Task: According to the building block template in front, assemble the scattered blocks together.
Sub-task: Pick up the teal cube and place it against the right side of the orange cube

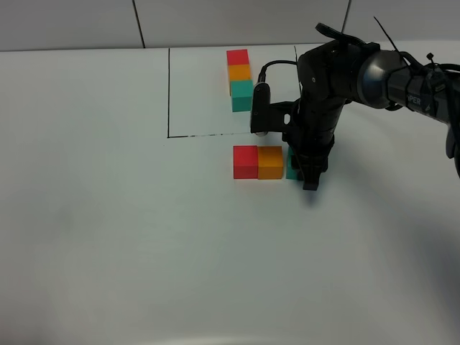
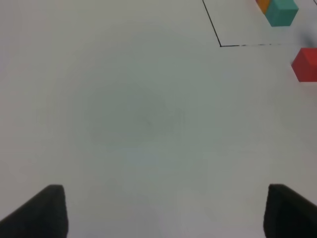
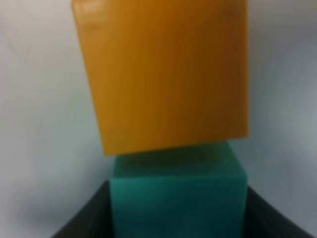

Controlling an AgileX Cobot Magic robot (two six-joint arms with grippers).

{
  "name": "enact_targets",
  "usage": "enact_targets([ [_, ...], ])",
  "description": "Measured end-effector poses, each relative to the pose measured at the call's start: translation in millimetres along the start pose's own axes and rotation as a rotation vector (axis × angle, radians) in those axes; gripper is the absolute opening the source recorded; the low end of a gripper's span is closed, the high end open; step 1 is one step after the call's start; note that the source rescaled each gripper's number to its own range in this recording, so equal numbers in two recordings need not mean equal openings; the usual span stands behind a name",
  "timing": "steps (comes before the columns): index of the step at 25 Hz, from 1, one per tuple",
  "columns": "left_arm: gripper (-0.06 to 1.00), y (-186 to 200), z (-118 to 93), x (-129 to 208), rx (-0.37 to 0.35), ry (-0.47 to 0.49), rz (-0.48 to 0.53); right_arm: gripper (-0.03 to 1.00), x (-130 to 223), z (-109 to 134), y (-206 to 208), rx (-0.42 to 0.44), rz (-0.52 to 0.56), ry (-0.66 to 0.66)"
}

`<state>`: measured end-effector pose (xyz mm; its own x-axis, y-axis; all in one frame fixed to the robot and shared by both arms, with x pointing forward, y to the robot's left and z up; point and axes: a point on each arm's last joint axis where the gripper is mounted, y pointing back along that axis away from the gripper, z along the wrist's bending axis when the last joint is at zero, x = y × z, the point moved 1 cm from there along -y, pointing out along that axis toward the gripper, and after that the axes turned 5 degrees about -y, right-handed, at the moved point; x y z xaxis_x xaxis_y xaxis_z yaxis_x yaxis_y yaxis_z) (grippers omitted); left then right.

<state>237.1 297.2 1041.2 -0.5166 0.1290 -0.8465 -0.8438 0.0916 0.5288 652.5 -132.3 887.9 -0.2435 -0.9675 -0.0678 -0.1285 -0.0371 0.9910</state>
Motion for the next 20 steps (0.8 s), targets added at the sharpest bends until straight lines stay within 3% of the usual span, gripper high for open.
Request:
enact_targets([
  [20,0.74,0.0,0.0,0.0,0.0,0.0,0.0,0.01,-4.3,2.1,-1.2,0.01,0.008,0.055],
])
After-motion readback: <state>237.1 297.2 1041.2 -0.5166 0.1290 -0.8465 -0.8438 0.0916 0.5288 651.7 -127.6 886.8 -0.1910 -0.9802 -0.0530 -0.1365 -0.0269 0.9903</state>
